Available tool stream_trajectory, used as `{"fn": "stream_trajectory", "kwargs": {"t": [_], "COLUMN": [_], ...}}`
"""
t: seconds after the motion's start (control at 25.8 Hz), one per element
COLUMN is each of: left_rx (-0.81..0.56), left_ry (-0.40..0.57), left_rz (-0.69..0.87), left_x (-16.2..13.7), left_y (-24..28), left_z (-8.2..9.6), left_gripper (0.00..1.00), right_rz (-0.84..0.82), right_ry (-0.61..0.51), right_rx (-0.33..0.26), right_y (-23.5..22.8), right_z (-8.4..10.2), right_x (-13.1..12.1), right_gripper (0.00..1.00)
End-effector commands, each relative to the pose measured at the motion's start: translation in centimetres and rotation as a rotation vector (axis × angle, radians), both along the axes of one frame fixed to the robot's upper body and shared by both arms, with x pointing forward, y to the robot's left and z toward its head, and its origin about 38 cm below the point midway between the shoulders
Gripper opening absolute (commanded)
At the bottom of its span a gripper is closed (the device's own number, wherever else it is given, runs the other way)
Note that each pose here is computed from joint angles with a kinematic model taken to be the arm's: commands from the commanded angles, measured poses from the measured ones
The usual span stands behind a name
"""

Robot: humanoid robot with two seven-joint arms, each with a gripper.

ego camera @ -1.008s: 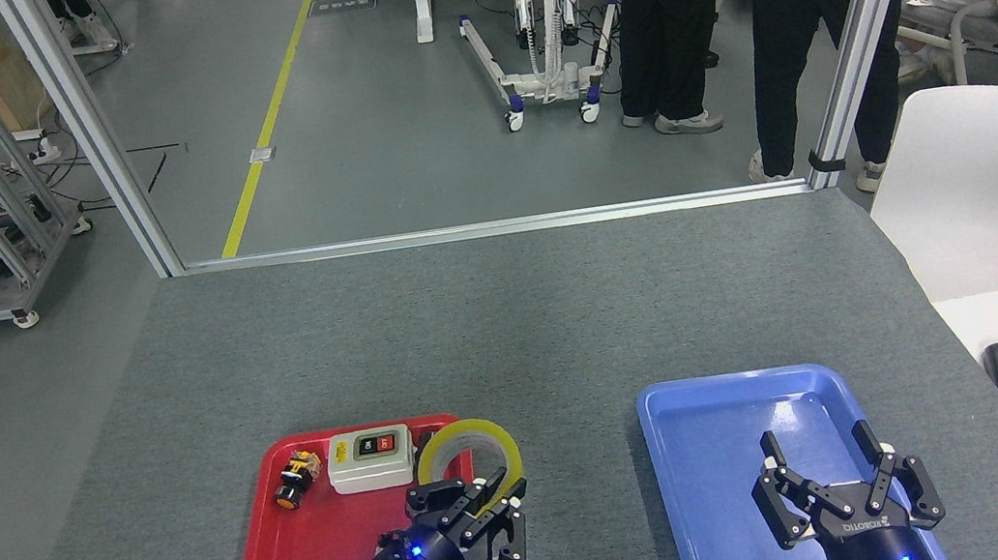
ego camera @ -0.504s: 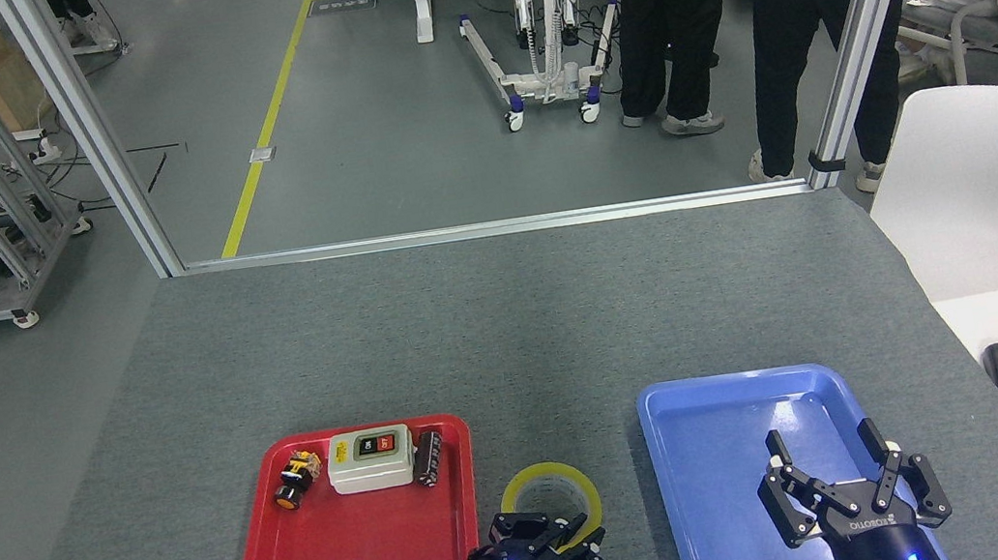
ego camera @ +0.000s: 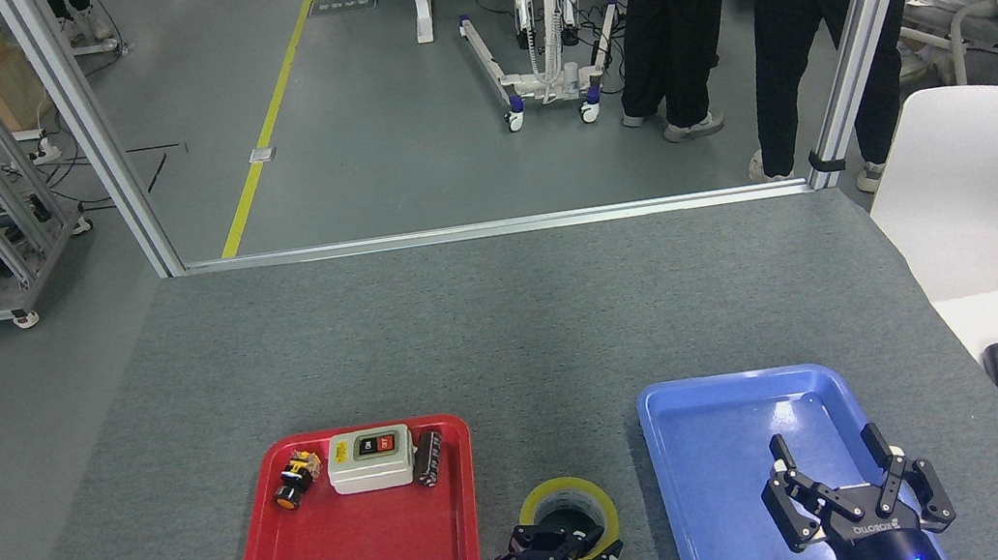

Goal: Place and move tape with both arms
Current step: 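Release the tape on the table between trays and withdraw the left gripper, then move the right gripper to the tape roll and grasp it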

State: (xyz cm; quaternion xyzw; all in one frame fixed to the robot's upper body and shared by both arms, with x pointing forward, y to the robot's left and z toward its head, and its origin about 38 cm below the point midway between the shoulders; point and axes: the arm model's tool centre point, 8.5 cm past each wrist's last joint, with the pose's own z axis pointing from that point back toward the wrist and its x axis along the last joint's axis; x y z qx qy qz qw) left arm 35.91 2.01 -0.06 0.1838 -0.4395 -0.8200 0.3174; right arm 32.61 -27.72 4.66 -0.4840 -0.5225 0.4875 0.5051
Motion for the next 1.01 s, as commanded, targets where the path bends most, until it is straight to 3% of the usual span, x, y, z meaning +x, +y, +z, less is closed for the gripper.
{"fn": "stream_trajectory", "kwargs": {"t": [0.0, 0.16, 0.27, 0.43, 0.58, 0.7, 0.81, 0.97], "left_rx": [-0.028, -0.153, -0.254, -0.374, -0.451, -0.515, -0.549, -0.534], "left_ry": [-0.028, -0.13, -0.189, -0.225, -0.332, -0.441, -0.519, -0.533], "left_rz": [0.035, 0.01, 0.037, 0.16, 0.383, 0.53, 0.604, 0.763], "left_x": [0.4, -0.1, 0.3, 1.9, 3.8, 3.1, 2.1, 1.9], "left_y": [0.1, 0.3, 3.8, 8.7, 16.5, 21.5, 23.3, 24.6], "left_z": [1.1, 5.9, 9.3, 11.9, 13.1, 12.7, 12.2, 11.5], "left_gripper": [0.99, 1.0, 1.0, 1.0, 1.0, 1.0, 1.0, 1.0], "right_rz": [-0.001, -0.001, 0.0, 0.019, 0.054, 0.098, 0.139, 0.143], "right_ry": [0.005, 0.008, 0.011, 0.017, 0.047, 0.063, 0.12, 0.204], "right_rx": [0.0, 0.002, 0.002, 0.004, 0.001, 0.008, 0.029, 0.03], "right_y": [0.0, 0.1, 0.1, 0.4, 1.2, 3.1, 5.5, 8.7], "right_z": [-0.2, -0.3, -0.4, -0.5, -1.3, -1.9, -3.1, -3.1], "right_x": [-0.1, -0.2, -0.2, -0.3, -0.6, -0.6, -0.5, 1.3], "right_gripper": [0.99, 0.99, 0.99, 0.99, 0.99, 0.99, 0.99, 0.99]}}
